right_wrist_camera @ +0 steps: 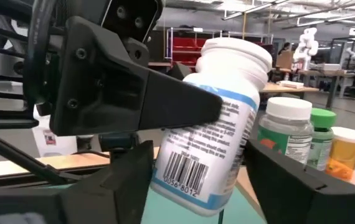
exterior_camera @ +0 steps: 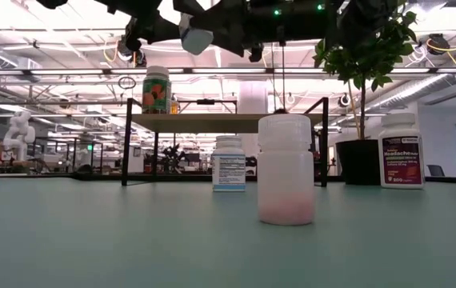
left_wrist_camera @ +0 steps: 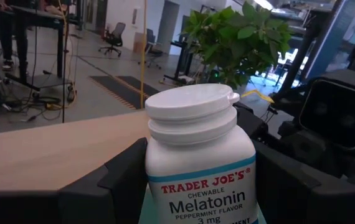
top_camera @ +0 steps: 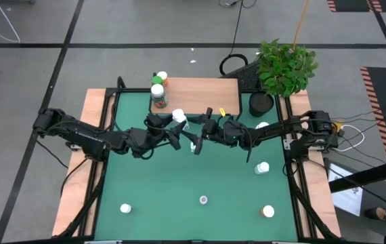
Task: Pick and place medicine bottles onto shelf by color
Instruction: Put the bottom left blue bottle on the shelf
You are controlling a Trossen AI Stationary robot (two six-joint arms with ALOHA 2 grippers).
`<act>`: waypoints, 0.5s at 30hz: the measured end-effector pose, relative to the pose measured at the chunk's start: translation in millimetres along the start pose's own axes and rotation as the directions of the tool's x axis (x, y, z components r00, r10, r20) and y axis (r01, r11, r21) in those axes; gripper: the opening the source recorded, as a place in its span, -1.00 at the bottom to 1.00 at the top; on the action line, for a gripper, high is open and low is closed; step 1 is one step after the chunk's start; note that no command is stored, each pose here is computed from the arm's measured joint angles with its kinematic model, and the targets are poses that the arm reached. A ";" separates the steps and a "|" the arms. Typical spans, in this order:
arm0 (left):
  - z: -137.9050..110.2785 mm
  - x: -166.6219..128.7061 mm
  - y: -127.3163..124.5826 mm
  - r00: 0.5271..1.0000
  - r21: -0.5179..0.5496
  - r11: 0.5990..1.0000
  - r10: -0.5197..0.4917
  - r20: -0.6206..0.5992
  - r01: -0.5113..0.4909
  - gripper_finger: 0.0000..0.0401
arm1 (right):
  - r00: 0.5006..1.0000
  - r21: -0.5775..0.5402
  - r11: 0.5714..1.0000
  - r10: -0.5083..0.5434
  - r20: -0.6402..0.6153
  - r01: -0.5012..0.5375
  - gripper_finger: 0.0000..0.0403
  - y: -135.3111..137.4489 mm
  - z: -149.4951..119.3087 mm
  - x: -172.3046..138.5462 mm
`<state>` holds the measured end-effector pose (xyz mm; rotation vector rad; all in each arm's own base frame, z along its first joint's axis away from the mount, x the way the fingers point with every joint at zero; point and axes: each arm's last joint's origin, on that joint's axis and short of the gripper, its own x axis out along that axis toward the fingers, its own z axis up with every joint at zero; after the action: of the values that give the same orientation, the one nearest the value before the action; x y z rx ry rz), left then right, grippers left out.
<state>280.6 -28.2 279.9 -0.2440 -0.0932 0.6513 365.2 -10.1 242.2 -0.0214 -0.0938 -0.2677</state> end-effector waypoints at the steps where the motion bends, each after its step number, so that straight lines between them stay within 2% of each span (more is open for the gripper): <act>1: -0.2 0.2 0.1 1.000 0.008 1.000 -0.005 -0.002 0.005 0.21 | 1.000 0.007 1.000 -0.001 -0.003 0.001 0.11 -1.2 -0.3 0.3; 5: -0.4 0.5 0.4 1.000 0.012 1.000 -0.009 -0.005 0.009 0.22 | 1.000 0.015 1.000 -0.002 -0.008 0.002 0.01 -2.6 -0.7 0.6; 10: -0.3 1.7 1.5 1.000 0.016 1.000 -0.012 -0.006 0.012 0.23 | 1.000 0.011 1.000 0.002 -0.011 -0.002 0.01 -2.9 -1.0 0.7; 13: -0.1 1.7 1.1 1.000 0.036 0.999 -0.024 -0.007 0.024 0.32 | 1.000 0.009 1.000 0.011 -0.015 -0.011 0.00 -3.5 -1.4 0.9; 15: 1.1 1.2 -0.8 0.997 0.038 0.997 -0.072 -0.010 0.072 0.42 | 0.999 -0.001 1.000 0.018 -0.041 -0.018 -0.01 -3.3 -4.9 0.9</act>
<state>281.9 -27.9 281.1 -0.2057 -0.0810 0.5796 365.6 -13.6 237.4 -0.0186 -0.0531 -0.2498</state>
